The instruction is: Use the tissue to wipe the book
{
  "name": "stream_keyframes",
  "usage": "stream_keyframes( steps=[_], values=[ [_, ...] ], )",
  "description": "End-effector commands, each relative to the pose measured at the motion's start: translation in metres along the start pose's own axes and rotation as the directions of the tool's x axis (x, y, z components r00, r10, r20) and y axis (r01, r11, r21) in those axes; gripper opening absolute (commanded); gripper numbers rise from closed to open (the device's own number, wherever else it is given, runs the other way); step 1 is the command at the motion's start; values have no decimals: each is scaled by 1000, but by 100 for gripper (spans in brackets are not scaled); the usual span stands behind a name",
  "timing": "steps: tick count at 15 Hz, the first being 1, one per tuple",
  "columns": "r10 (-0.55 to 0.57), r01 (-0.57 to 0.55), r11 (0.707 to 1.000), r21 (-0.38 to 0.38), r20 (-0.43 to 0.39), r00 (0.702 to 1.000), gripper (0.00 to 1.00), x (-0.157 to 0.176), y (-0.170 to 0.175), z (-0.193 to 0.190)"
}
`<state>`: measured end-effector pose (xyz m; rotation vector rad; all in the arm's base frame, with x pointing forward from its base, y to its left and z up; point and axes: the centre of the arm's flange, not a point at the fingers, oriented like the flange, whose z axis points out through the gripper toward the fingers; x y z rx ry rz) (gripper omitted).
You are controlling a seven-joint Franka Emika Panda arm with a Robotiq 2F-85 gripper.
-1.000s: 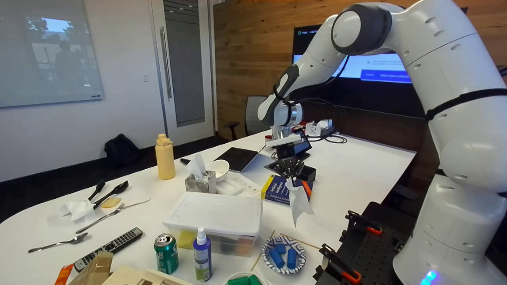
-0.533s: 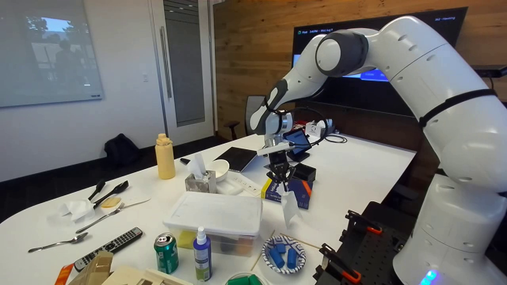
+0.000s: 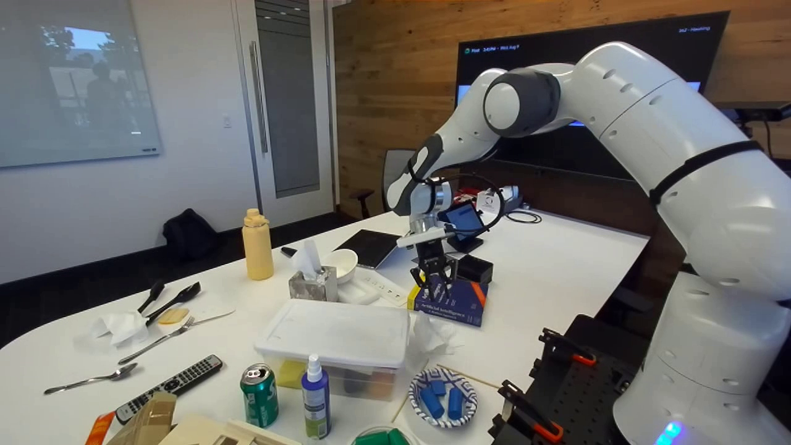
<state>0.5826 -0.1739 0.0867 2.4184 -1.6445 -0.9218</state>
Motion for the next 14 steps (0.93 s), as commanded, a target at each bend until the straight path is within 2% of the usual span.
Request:
stream_keyframes(
  steps=[1, 3, 4, 7, 11, 14],
  values=[
    [16, -16, 1000, -3, 0, 1000, 79, 2, 14, -26],
    [-71, 71, 997, -9, -48, 996, 94, -8, 40, -49],
    [-129, 126, 991, -40, -73, 989, 99, -18, 56, -63],
    [-272, 263, 962, -75, -173, 947, 100, -36, 93, -105],
    [-411, 419, 908, -5, -204, 888, 100, -71, 140, -169],
    [-472, 488, 873, 22, -215, 855, 100, -91, 165, -198]
  ],
)
